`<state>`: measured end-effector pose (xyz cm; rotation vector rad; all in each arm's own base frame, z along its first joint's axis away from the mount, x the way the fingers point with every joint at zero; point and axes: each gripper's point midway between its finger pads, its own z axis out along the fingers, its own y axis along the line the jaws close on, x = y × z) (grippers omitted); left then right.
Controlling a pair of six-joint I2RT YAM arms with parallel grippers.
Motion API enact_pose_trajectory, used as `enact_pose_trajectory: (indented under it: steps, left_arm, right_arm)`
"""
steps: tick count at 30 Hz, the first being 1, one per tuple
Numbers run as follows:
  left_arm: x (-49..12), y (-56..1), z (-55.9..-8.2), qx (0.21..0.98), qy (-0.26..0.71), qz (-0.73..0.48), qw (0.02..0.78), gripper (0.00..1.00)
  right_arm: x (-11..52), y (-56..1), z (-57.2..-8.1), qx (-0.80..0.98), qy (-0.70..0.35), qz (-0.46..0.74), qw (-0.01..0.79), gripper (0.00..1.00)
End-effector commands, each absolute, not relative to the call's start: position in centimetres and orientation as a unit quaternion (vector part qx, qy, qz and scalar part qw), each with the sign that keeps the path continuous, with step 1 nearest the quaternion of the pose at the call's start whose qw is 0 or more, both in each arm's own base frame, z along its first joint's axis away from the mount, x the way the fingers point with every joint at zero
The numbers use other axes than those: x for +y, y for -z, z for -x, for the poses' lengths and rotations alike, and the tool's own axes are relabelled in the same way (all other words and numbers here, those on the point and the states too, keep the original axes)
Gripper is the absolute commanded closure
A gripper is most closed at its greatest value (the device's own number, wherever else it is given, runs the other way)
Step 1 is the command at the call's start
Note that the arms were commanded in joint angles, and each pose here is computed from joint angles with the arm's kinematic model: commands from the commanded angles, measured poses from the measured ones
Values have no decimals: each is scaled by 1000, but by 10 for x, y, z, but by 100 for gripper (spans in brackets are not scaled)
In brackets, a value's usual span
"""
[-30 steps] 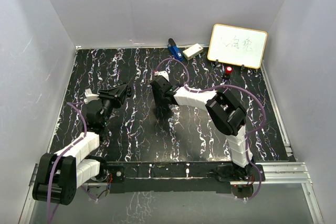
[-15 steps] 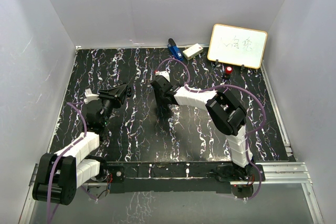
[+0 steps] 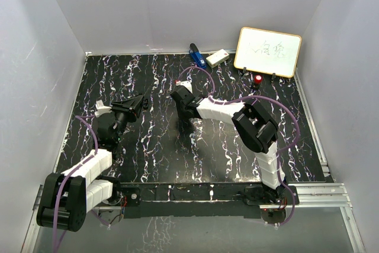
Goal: Insert the wireless bluetooth earbuds into the charging case
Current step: Pick up the earbud from the center of the board.
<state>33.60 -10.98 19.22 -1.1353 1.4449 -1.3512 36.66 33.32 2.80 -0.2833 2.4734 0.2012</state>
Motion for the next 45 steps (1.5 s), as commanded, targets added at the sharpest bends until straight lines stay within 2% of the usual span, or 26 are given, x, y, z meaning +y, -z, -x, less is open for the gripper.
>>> enact_pose_trajectory:
  steps: [1,7,14,17,18,19,23,27,30,40,45]
  left_arm:
    - [-109,-198,-335,572,544,445,421,100]
    - [-109,-196,-334,573,544,446,421,100]
    - [-110,-197,-336,574,545,445,419,100]
    - [-113,-197,-338,579,545,445,412,100]
    - [-114,-197,-340,581,545,444,410,100]
    - [-119,-199,-345,587,550,441,399,100]
    - [-131,-204,-354,595,566,436,368,100]
    - [-142,-205,-362,608,575,431,338,100]
    - [-149,-207,-366,616,580,423,323,100]
    - [-164,-211,-375,642,578,418,282,100]
    - [-171,-215,-378,646,583,412,269,100]
  right_arm:
    - [327,-19,-368,942,-70,94,313,75]
    - [327,-19,-368,943,-69,94,312,79]
    - [327,-26,-374,938,-67,98,325,90]
    - [329,-46,-386,919,-75,113,371,91]
    - [329,-57,-391,909,-78,116,393,91]
    - [327,-84,-403,881,-80,128,448,91]
    - [327,-130,-415,832,-84,155,525,92]
    - [328,-154,-422,807,-88,168,559,92]
    - [332,-165,-423,793,-92,186,573,100]
    - [336,-210,-421,714,-95,258,644,100]
    - [334,-254,-400,610,-108,306,723,100]
